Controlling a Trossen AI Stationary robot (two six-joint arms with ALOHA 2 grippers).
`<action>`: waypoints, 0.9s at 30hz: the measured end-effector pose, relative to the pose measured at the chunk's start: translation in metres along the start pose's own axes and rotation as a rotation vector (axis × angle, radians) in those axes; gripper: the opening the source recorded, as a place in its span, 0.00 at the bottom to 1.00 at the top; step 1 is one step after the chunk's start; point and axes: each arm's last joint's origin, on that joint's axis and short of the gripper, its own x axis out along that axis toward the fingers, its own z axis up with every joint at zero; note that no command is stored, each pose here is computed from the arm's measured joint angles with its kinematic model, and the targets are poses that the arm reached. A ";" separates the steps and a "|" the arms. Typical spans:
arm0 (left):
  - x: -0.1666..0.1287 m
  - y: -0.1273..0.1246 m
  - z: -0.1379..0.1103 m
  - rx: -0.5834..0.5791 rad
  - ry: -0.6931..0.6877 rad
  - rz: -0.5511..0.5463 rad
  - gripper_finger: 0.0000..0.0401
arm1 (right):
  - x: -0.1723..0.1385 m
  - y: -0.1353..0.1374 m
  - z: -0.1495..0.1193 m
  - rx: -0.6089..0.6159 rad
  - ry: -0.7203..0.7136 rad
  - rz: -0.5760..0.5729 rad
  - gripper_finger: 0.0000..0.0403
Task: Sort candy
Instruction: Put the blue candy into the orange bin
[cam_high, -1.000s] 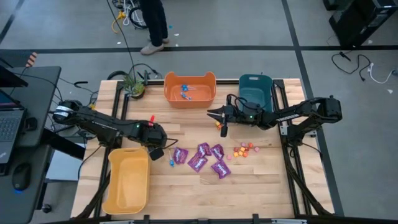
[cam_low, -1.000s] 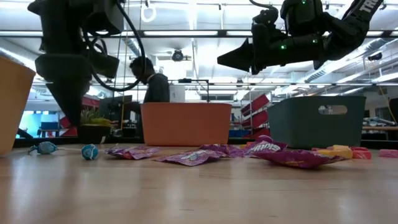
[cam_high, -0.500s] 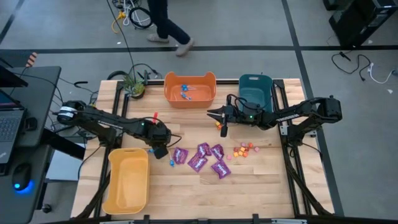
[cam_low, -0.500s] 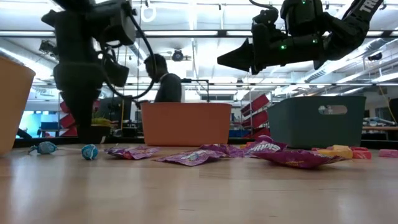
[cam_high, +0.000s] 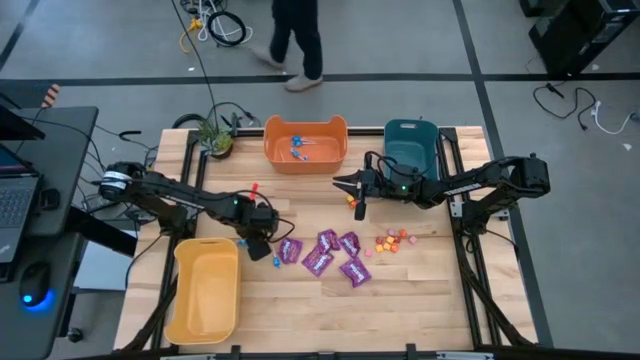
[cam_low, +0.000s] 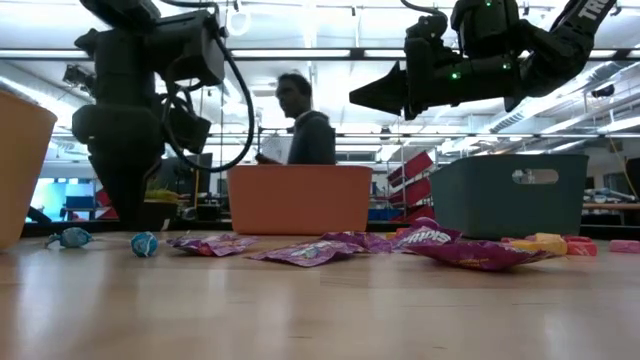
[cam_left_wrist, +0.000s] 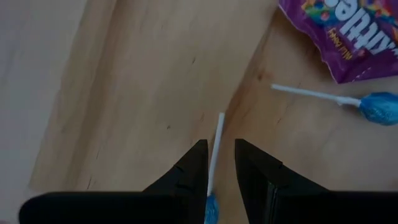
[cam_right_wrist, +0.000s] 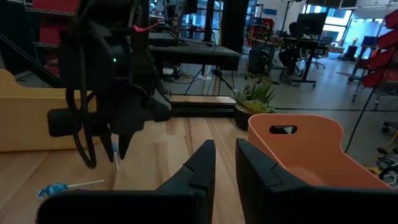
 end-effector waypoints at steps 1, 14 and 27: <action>0.002 0.001 -0.001 0.000 0.000 0.001 0.21 | 0.000 0.000 0.000 0.000 0.000 0.000 0.12; 0.009 0.001 -0.004 -0.022 -0.006 -0.039 0.21 | 0.000 0.000 0.000 0.000 0.000 0.000 0.12; 0.009 0.002 -0.004 -0.024 -0.016 -0.022 0.32 | 0.000 0.000 0.000 -0.001 0.000 0.000 0.12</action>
